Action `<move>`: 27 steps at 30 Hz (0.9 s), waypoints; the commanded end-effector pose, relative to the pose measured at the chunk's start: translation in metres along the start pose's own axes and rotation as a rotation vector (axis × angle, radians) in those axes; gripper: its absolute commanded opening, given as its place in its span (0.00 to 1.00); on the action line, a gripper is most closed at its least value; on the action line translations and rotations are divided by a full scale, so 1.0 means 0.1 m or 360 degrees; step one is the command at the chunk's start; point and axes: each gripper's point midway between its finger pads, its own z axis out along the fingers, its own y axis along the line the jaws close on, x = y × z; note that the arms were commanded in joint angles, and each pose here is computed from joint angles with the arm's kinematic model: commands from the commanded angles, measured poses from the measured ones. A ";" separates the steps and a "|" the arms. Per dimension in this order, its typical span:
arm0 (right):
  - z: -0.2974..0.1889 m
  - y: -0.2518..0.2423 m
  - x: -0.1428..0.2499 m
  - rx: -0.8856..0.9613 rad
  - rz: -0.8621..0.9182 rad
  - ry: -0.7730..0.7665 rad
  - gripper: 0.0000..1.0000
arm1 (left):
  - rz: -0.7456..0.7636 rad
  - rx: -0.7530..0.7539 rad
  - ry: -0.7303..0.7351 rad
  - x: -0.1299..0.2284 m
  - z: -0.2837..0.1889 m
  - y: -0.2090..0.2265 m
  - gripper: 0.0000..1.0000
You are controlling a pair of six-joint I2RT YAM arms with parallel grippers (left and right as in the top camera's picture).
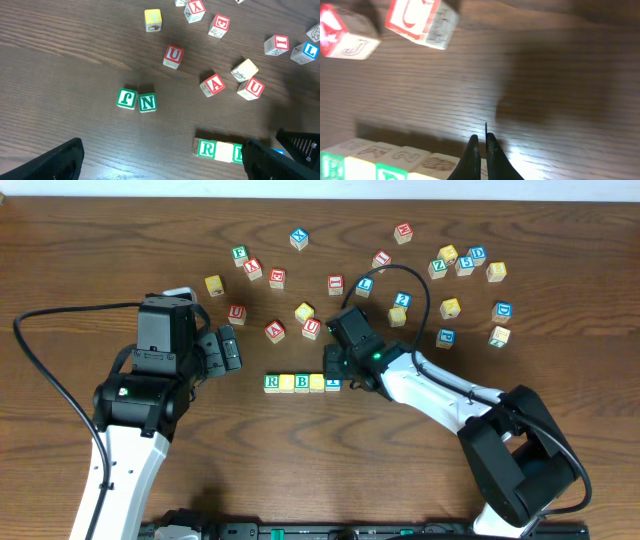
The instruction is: Spell out ROBOT
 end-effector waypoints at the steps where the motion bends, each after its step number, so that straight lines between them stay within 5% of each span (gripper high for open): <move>1: 0.01 -0.18 -0.05 0.0079 0.0136 0.0001 0.01 | 0.0005 -0.0001 -0.0030 -0.07 -0.04 0.00 0.98; 27: -0.01 -0.17 0.24 0.0127 0.0168 0.0157 0.01 | 0.0005 -0.0001 -0.0030 -0.07 -0.04 0.00 0.98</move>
